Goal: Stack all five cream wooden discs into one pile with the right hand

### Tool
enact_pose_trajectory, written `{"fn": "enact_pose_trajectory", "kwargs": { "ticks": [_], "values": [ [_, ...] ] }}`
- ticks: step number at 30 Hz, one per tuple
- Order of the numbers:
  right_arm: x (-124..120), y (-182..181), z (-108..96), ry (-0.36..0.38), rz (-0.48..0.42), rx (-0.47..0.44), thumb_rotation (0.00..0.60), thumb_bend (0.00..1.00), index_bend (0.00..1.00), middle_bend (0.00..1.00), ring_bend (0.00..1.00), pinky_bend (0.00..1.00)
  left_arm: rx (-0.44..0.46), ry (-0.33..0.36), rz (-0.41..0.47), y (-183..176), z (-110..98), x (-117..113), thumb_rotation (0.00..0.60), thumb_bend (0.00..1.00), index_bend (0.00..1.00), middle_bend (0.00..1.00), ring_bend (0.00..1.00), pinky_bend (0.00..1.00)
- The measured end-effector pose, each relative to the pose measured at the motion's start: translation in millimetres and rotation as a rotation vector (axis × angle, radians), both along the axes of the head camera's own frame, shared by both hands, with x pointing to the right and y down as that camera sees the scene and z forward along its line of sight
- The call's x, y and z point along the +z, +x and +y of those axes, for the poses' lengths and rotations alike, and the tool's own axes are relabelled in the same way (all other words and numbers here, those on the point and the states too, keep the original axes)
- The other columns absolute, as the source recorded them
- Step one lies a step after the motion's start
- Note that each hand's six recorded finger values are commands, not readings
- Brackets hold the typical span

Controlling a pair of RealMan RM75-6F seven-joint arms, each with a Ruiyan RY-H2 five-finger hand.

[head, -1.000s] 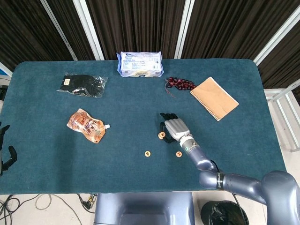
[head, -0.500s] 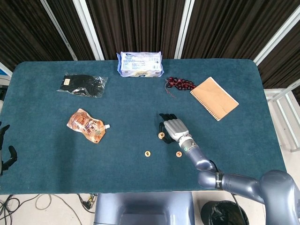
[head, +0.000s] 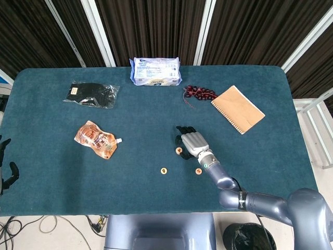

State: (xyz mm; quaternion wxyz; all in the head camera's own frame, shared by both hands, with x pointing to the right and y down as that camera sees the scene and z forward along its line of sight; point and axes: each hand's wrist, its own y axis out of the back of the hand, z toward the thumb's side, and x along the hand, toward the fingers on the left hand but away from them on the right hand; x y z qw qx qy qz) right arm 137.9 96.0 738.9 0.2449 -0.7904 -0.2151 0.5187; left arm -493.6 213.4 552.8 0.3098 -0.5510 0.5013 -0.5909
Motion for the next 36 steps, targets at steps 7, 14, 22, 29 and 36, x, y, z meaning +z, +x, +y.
{"fn": "enact_pose_trajectory", "kwargs": {
  "ticks": [7, 14, 22, 29, 36],
  "values": [
    [1, -2, 0, -0.001, -0.005, 0.004, 0.600, 0.43, 0.40, 0.00, 0.00, 0.00, 0.000, 0.002, -0.001, 0, 0, 0, 0.600, 0.62, 0.14, 0.00, 0.00, 0.00],
    [1, -2, 0, 0.001, -0.005, 0.006, 0.600, 0.43, 0.40, 0.00, 0.00, 0.00, 0.000, 0.001, -0.001, 0, 0, 0, 0.600, 0.62, 0.14, 0.00, 0.00, 0.00],
    [-13, 2, -7, 0.030, -0.021, 0.017, 0.600, 0.43, 0.37, 0.00, 0.00, 0.00, 0.001, 0.000, -0.003, -1, 0, 0, 0.600, 0.62, 0.14, 0.00, 0.00, 0.00],
    [-46, 24, -9, 0.075, -0.038, 0.030, 0.600, 0.43, 0.36, 0.00, 0.00, 0.00, 0.002, -0.001, -0.004, -1, 1, -1, 0.600, 0.62, 0.14, 0.00, 0.00, 0.00],
    [-86, 60, 14, 0.120, -0.045, 0.023, 0.600, 0.43, 0.35, 0.00, 0.00, 0.00, 0.006, -0.002, -0.009, 1, 1, 0, 0.600, 0.62, 0.14, 0.00, 0.00, 0.00]
  ]
}}
